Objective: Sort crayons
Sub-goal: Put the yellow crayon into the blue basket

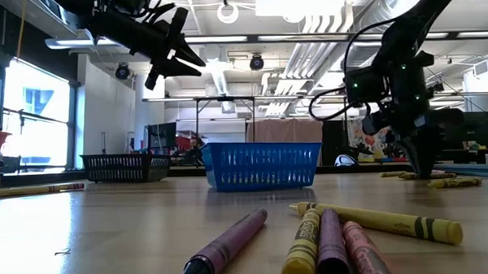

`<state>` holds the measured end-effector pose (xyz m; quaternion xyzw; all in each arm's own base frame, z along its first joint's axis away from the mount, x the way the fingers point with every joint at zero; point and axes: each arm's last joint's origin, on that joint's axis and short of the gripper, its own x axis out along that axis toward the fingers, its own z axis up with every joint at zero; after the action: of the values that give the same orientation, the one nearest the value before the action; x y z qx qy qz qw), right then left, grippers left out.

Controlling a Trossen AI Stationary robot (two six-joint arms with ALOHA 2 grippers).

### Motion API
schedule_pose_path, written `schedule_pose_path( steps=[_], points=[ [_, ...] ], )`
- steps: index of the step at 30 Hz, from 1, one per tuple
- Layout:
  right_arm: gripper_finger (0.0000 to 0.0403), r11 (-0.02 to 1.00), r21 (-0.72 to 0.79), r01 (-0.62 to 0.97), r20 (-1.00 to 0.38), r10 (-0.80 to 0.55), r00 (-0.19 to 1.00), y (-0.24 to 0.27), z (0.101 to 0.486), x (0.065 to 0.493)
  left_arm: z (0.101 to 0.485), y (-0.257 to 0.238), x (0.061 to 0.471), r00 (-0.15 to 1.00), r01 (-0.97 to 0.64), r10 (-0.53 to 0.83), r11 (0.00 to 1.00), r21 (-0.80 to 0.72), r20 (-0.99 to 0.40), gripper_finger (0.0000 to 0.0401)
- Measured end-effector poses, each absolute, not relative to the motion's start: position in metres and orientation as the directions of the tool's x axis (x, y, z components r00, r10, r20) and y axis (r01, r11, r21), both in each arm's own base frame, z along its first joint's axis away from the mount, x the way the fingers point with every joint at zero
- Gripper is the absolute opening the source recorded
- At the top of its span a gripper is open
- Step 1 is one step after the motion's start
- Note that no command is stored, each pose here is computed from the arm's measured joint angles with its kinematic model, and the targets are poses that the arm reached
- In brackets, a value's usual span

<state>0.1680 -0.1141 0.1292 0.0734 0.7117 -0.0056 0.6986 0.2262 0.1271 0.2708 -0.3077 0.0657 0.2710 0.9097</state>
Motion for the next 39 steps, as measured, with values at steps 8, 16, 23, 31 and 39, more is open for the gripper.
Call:
schedule_pose_path(
  steps=[8, 16, 23, 31, 39],
  points=[
    [0.0006, 0.969, 0.132, 0.209, -0.991, 0.131, 0.022, -0.126, 0.165, 0.187, 0.269, 0.127, 0.226, 0.840, -0.541, 0.450, 0.663, -0.517, -0.302, 0.0095],
    [0.0005, 0.972, 0.160, 0.174, -0.947, 0.102, 0.304, -0.128, 0.232, 0.239, 0.268, 0.127, 0.226, 0.838, -0.546, 0.449, 0.677, -0.493, -0.311, 0.0095],
    [0.0008, 0.997, 0.071, 0.011, -0.797, 0.051, 0.601, -0.094, 0.267, 0.292, 0.268, 0.127, 0.226, 0.837, -0.547, 0.448, 0.681, -0.487, -0.314, 0.0095],
    [0.0009, 0.989, 0.140, -0.039, -0.682, 0.124, 0.720, -0.045, 0.264, 0.329, 0.266, 0.126, 0.225, 0.830, -0.556, 0.444, 0.692, -0.461, -0.337, 0.0095],
    [0.0010, 0.997, 0.067, -0.029, -0.761, 0.070, 0.645, -0.017, 0.217, 0.358, 0.266, 0.126, 0.225, 0.830, -0.551, 0.444, 0.744, -0.378, -0.336, 0.0095]
  ],
)
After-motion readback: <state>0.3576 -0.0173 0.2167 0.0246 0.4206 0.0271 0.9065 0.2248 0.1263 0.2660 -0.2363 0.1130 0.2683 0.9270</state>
